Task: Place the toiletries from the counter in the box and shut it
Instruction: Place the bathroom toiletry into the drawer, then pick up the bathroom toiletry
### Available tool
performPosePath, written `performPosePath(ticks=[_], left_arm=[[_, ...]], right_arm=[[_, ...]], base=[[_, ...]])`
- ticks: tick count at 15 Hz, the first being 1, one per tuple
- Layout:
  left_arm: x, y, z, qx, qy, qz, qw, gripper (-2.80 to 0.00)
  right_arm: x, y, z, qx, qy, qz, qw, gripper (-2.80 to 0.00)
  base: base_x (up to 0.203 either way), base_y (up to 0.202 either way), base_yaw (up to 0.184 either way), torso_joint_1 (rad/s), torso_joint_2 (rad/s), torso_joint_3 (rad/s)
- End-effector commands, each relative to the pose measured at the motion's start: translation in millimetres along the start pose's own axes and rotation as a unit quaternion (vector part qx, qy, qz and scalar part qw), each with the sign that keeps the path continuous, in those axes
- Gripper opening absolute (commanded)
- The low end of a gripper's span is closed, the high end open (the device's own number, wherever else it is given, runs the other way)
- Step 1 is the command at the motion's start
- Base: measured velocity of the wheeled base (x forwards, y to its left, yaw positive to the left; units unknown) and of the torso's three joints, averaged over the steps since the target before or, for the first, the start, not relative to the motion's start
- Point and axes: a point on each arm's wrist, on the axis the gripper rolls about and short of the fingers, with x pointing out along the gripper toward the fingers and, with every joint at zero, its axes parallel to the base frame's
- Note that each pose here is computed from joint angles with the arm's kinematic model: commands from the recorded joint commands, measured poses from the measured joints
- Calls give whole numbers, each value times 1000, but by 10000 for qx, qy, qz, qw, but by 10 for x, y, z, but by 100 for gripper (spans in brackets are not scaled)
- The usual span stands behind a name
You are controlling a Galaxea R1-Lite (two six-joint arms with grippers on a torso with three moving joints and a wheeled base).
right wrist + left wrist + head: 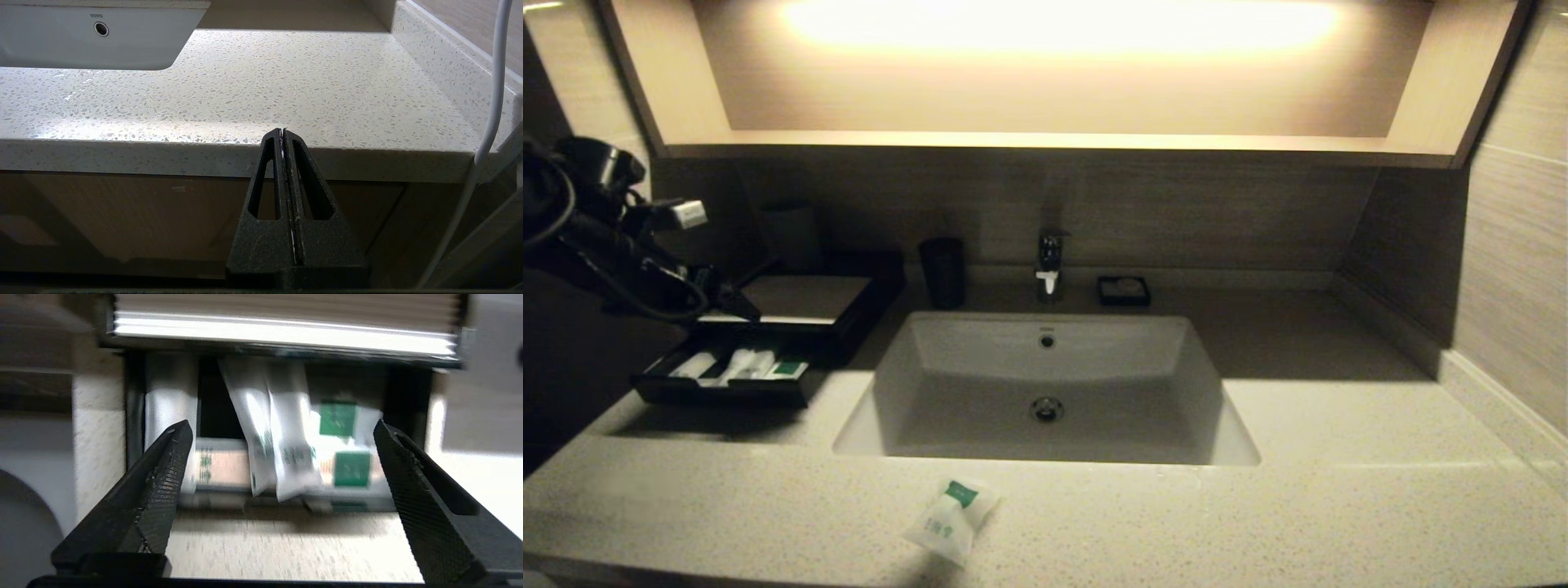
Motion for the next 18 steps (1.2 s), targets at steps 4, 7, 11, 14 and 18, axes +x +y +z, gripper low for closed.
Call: performPosePath(ticks=[4, 7, 11, 14, 18], left_arm=[[-658, -219, -127, 150, -533, -232, 9982, -280], [-896, -363, -270, 258, -639, -356, 9970, -280], [-1116, -656, -533, 520, -601, -601, 9950, -280], [-1146, -955, -803, 875, -349, -1009, 9904, -280], [-1157, -1316, -1082, 1367, -84, -1633, 9770, -280]], right_arm=[[1, 0, -4, -4, 4, 2, 10000, -280], [1, 0, -4, -4, 9, 2, 10000, -280], [1, 0, -4, -4, 4, 2, 10000, -280], [2, 0, -4, -4, 12, 3, 10000, -280], [0, 0, -1, -4, -1, 2, 10000, -280]], base=[[0, 0, 0, 0, 0, 0], [0, 0, 0, 0, 0, 0], [0, 0, 0, 0, 0, 0], [0, 0, 0, 0, 0, 0], [0, 0, 0, 0, 0, 0]])
